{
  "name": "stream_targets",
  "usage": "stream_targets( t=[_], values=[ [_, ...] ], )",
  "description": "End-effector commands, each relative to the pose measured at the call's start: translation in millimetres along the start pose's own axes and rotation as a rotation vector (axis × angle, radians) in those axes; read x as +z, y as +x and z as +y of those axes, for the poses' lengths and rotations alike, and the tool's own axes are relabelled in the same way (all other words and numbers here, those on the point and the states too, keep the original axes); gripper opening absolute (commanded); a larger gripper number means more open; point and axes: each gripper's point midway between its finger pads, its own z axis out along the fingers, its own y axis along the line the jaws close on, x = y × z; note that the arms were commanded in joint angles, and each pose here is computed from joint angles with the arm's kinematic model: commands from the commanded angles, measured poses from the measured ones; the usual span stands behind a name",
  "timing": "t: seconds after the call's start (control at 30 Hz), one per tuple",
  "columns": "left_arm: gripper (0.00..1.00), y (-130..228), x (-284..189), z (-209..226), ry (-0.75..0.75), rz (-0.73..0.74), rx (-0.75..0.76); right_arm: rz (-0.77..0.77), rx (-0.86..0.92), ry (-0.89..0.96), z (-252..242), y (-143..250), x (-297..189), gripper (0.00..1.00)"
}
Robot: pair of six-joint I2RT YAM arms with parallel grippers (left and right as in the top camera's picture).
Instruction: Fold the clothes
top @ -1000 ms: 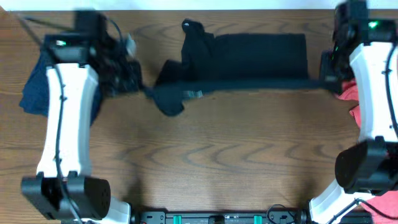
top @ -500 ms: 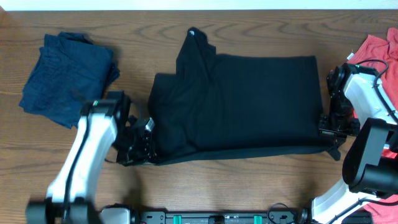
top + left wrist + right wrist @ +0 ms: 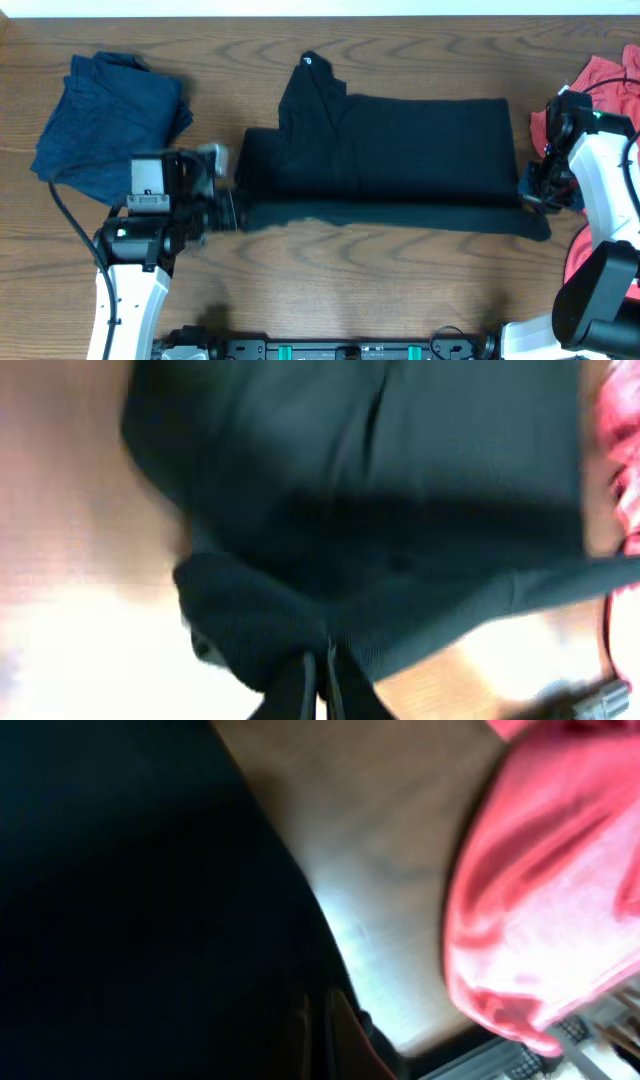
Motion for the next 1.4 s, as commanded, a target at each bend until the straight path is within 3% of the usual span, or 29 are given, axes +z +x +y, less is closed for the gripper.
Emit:
stream_targets(
  t=[0.0,0.13,0.3,0.5,0.97,1.03,1.1,1.13,1.17,1.27,1.37],
  values=[
    [0.06,-45,2,-5,0.024,-0.162,0.038,-0.013,-0.008,-0.041,8,-8,6,0.01],
    [0.06,-70,20,-11,0.053,-0.211,0.085,-0.063,0.004,-0.055,13,-22,8,0.01],
    [0.06,-65,71,-13,0.074,-0.115,0.104,-0.111,0.014,-0.068,17,-36,8,0.01],
    [0.06,-72,113,-12,0.093,-0.099,0.131,-0.148,0.021,-0.075,21,-50,14,0.01],
    [0.06,-75,138,23,-0.051,-0.1,0.107,-0.308,0.052,-0.134,39,-99,17,0.02],
    [0.06,-75,138,25,-0.063,-0.102,0.106,-0.334,0.055,-0.159,43,-105,15,0.06],
    [0.06,-75,138,26,-0.067,-0.104,0.106,-0.339,0.056,-0.163,44,-107,14,0.31],
    [0.08,-75,138,26,-0.067,-0.104,0.106,-0.336,0.055,-0.162,44,-106,14,0.35],
    [0.17,-76,138,26,-0.066,-0.107,0.107,-0.328,0.053,-0.16,44,-104,15,0.37],
    [0.37,-82,137,24,-0.06,-0.13,0.115,-0.302,0.036,-0.151,42,-98,17,0.36],
    [0.4,-91,131,19,-0.05,-0.166,0.128,-0.243,0.019,-0.174,46,-84,21,0.29]
  ],
)
